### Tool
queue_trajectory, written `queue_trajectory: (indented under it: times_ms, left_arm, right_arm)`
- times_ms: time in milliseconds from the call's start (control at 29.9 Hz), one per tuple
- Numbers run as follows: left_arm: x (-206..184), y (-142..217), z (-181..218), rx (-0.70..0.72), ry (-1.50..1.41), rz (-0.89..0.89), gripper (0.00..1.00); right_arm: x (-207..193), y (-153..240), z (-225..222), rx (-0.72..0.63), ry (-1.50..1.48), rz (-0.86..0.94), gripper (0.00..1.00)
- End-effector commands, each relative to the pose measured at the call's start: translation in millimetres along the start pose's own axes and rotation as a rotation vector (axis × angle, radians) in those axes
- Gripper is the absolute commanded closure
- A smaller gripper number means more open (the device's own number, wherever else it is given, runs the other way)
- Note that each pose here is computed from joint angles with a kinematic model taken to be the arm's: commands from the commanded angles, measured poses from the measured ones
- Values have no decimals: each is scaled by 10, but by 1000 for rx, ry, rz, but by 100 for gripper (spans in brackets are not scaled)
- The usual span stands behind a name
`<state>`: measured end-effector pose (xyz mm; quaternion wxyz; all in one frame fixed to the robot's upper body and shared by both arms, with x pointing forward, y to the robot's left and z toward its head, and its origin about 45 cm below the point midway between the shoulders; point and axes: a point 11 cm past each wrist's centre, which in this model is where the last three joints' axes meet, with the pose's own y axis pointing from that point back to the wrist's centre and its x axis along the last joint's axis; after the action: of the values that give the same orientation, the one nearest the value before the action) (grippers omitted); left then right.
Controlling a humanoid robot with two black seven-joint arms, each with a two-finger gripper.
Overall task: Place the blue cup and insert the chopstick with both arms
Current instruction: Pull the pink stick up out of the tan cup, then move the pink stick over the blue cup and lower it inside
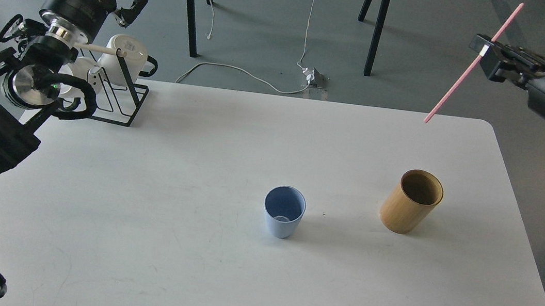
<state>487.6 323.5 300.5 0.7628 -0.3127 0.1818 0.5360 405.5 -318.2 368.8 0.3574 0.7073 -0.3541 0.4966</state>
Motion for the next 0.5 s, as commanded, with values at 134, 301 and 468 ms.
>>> queue_trajectory:
  times_ms: [134,301,468]
  left_arm:
    - [1,-2,7,6,-3,0,1]
    - [1,-3,11,5,-2,0,1]
    - [-14,-9,-11,7,2,-3,1]
  right_arm:
    - [-517,-565,-750,196,-121,-111,100]
    - [-993,-704,-1110,282,-138,-217,100]
    - [-1239,-799,-1157,284,-123,-271,100]
